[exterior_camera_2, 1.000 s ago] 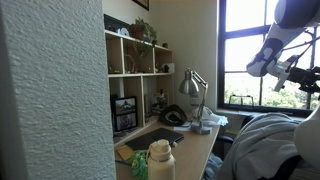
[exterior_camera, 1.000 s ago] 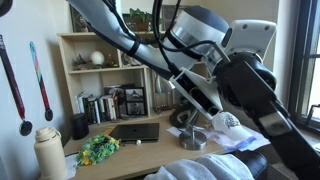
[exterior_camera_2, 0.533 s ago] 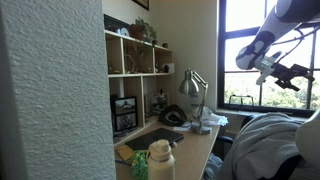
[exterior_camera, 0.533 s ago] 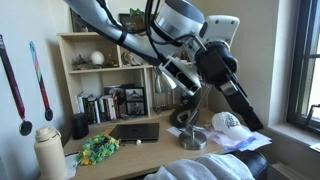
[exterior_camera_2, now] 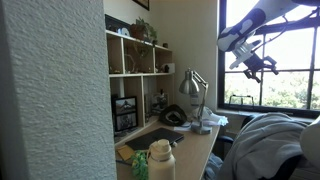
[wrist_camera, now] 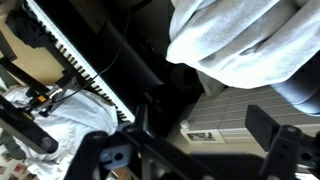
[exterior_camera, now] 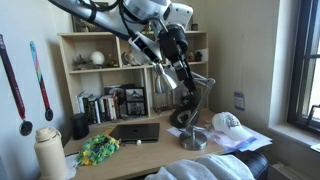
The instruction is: Hang the fleece on the headrest
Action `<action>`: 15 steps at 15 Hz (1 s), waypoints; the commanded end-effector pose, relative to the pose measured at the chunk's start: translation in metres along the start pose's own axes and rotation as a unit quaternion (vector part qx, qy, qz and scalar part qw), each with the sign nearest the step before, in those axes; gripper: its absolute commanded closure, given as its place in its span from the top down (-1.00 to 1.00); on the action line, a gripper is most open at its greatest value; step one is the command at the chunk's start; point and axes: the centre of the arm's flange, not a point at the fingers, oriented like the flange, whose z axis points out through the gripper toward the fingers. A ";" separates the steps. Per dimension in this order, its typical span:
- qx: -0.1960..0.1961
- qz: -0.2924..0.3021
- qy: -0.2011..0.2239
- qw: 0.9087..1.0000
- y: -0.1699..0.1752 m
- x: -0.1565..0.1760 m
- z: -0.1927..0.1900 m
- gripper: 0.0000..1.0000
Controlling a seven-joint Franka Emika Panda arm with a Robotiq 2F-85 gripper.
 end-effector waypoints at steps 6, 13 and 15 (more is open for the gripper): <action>0.165 -0.155 0.014 0.974 0.031 -0.064 -0.099 1.00; 0.209 -0.226 0.024 0.951 0.031 -0.080 -0.125 1.00; 0.210 -0.232 0.025 0.949 0.031 -0.080 -0.125 1.00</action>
